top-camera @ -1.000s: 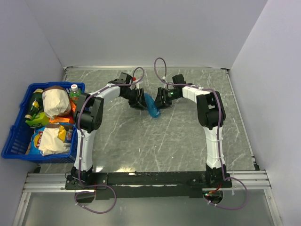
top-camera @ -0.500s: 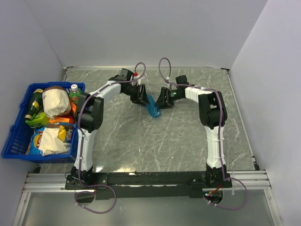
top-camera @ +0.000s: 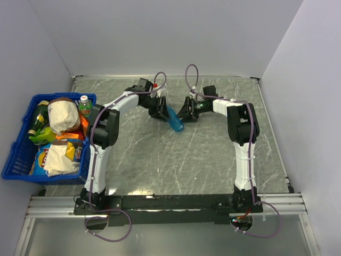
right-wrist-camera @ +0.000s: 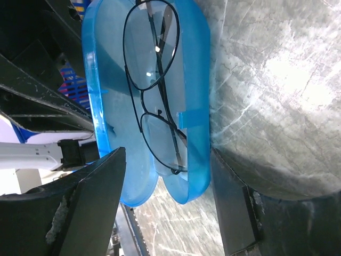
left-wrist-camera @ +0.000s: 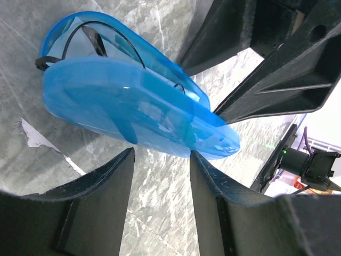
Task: Organize the sunglasses
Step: Close the case with sunglasses at the center of the board.
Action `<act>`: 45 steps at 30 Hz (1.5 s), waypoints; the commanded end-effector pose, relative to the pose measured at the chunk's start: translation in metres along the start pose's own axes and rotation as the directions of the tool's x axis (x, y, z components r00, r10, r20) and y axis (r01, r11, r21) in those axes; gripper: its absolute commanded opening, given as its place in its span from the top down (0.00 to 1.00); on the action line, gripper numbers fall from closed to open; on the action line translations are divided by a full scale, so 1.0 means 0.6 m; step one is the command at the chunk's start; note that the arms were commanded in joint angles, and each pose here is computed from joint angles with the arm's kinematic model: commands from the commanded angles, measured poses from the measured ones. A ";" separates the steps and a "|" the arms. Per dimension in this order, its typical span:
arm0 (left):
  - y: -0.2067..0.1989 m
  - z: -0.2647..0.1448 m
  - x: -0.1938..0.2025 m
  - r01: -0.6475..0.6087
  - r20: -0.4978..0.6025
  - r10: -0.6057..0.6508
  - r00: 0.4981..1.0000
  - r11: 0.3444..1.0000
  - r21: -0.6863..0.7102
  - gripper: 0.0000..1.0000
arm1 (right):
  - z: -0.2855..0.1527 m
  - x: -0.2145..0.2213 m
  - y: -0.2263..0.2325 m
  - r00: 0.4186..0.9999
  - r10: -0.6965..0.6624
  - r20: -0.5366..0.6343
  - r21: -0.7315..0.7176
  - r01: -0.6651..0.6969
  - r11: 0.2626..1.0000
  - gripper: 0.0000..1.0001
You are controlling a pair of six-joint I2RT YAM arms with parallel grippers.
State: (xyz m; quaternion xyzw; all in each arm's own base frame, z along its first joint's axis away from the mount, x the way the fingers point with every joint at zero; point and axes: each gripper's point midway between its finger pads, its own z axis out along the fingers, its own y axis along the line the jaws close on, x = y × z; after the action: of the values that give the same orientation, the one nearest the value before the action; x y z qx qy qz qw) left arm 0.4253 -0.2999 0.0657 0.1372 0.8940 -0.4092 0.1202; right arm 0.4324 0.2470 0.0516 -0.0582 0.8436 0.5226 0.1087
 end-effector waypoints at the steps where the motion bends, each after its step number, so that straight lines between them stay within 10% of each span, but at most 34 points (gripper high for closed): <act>1: -0.027 -0.006 -0.017 -0.050 0.016 0.049 0.999 0.998 0.034 0.49 | -0.021 -0.017 0.046 0.998 -0.055 0.037 -0.063 0.057 0.996 0.28; 45: -0.016 -0.005 -0.041 -0.072 0.018 0.073 0.997 0.995 -0.067 0.45 | -0.018 -0.026 0.061 0.998 0.011 0.059 -0.114 -0.004 0.993 0.27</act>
State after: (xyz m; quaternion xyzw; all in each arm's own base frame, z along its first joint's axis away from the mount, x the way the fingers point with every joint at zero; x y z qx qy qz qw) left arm 0.4398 -0.3009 0.0740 0.1447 0.9021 -0.3847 0.1318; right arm 0.4334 0.2448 0.0587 -0.0075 0.8252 0.5561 0.0990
